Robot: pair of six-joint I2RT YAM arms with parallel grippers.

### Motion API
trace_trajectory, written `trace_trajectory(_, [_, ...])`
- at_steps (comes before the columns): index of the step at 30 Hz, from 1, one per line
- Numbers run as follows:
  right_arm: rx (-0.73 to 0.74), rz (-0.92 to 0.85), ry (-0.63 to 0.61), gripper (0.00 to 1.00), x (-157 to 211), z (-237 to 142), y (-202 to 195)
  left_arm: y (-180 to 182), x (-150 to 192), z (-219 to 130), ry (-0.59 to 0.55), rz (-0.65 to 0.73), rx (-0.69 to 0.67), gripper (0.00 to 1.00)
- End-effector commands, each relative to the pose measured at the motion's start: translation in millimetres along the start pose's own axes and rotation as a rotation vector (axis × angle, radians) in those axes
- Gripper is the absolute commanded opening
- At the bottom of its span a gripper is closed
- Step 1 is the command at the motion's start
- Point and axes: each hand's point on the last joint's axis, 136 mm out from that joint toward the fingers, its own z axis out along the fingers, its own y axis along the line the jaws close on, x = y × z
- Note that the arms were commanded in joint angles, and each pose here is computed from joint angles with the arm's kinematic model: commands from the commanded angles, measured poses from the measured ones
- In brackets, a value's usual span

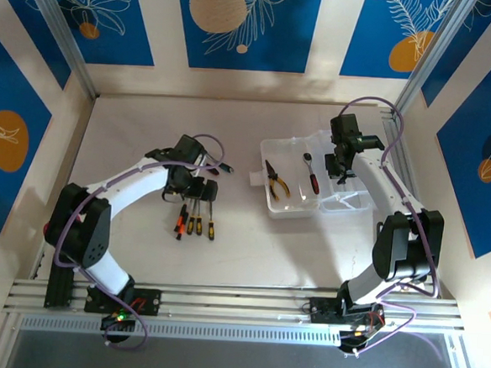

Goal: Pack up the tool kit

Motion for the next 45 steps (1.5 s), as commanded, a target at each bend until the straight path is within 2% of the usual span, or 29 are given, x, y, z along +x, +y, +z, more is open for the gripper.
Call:
trace_trajectory(1, [0.009,-0.012,-0.008,0.26,-2.3,-6.0,-1.4,4.7,16.2,7.4,0.056,0.005,-0.040,0.93])
trace_trajectory(8, [-0.006,-0.005,-0.015,0.29,-2.7,-10.2,1.2,5.2,24.2,10.7,0.076,-0.001,-0.042,0.83])
trace_trajectory(11, [-0.024,-0.001,-0.034,0.33,-4.6,-18.9,3.9,7.0,29.5,13.8,0.094,-0.004,-0.048,0.70])
trace_trajectory(18, [-0.120,-0.017,-0.090,0.54,-8.8,-37.5,26.6,12.1,42.0,27.2,0.146,-0.008,-0.072,0.42])
trace_trajectory(24, [-0.146,-0.024,-0.086,0.57,-7.4,-34.9,36.1,6.6,46.0,31.7,0.160,0.000,-0.062,0.28])
trace_trajectory(29, [-0.152,-0.028,-0.077,0.57,-6.8,-32.1,39.2,5.7,53.6,39.4,0.181,0.001,-0.064,0.22])
trace_trajectory(35, [-0.158,-0.034,-0.075,0.58,-7.0,-31.0,41.2,21.8,64.8,54.8,0.213,-0.004,-0.144,0.20])
trace_trajectory(45, [-0.160,-0.039,-0.070,0.58,-6.0,-28.9,42.8,27.3,69.1,73.0,0.246,-0.005,-0.175,0.16])
